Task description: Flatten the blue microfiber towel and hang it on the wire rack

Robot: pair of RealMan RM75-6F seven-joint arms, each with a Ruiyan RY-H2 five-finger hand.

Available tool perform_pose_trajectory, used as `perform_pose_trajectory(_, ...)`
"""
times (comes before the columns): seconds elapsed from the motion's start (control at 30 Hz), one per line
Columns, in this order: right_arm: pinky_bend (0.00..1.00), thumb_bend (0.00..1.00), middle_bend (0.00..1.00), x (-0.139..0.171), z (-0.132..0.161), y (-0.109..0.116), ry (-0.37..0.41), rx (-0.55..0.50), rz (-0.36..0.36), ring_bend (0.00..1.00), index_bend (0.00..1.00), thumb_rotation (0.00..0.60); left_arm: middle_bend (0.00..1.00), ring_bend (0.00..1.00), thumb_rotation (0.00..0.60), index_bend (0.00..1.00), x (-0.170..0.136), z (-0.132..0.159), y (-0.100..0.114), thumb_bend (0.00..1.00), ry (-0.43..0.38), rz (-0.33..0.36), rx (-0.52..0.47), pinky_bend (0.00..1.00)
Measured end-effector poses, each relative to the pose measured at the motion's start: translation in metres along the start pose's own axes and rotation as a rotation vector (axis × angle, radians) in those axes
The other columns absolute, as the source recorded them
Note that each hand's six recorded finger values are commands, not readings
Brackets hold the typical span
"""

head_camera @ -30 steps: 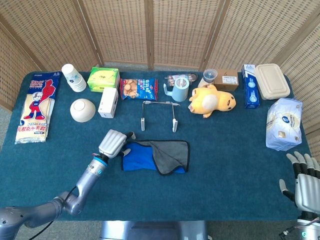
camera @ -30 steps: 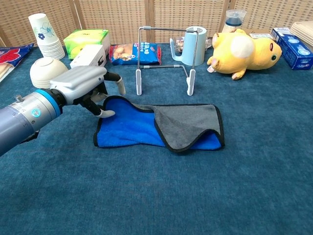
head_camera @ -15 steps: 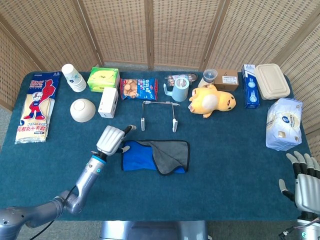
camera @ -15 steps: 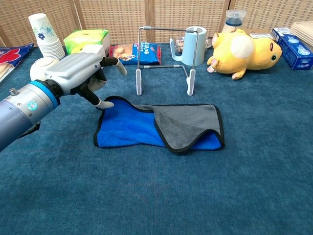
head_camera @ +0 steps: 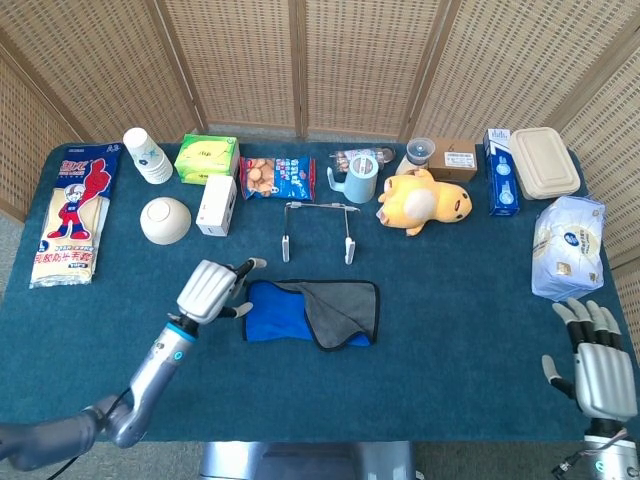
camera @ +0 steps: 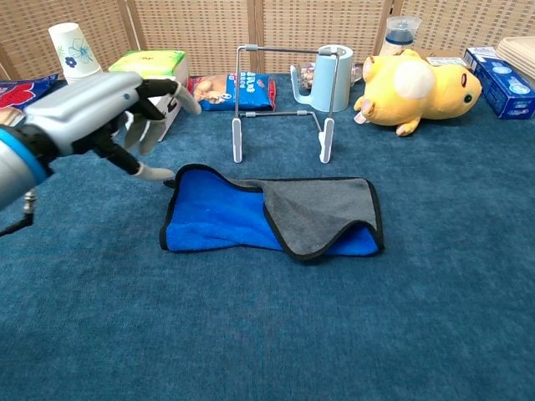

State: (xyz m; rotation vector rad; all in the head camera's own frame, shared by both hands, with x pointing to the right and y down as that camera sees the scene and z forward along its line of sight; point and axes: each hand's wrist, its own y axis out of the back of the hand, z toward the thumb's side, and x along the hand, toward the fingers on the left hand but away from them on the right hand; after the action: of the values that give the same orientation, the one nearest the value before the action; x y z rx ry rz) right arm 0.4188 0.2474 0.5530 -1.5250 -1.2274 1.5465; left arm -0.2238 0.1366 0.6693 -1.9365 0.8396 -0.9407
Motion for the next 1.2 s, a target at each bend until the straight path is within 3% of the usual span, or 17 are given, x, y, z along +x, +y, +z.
perform_pose_trajectory(0.33, 0.0, 0.31, 0.13, -0.013, 0.042, -0.011, 0.156, -0.05, 0.082, 0.0, 0.18, 0.6, 0.64, 0.6, 0.6, 0.27, -0.064, -0.021, 0.034, 0.24, 0.074, -0.057, 0.023, 1.0)
perform_pose_trajectory(0.87, 0.0, 0.31, 0.13, -0.017, 0.097, -0.033, 0.328, -0.084, 0.207, 0.0, 0.17, 0.6, 0.64, 0.59, 0.6, 0.29, -0.139, -0.047, 0.071, 0.24, 0.184, -0.001, 0.056, 1.0)
perform_pose_trajectory(1.03, 0.01, 0.31, 0.2, -0.019, 0.116, -0.045, 0.389, -0.071, 0.262, 0.03, 0.23, 0.6, 0.64, 0.59, 0.6, 0.29, -0.159, -0.051, 0.08, 0.24, 0.214, 0.019, 0.055, 1.0)
perform_pose_trajectory(1.2, 0.17, 0.28, 0.39, -0.025, 0.139, -0.058, 0.465, -0.047, 0.302, 0.22, 0.39, 0.6, 0.64, 0.59, 0.6, 0.29, -0.171, -0.053, 0.083, 0.24, 0.233, 0.032, 0.044, 1.0)
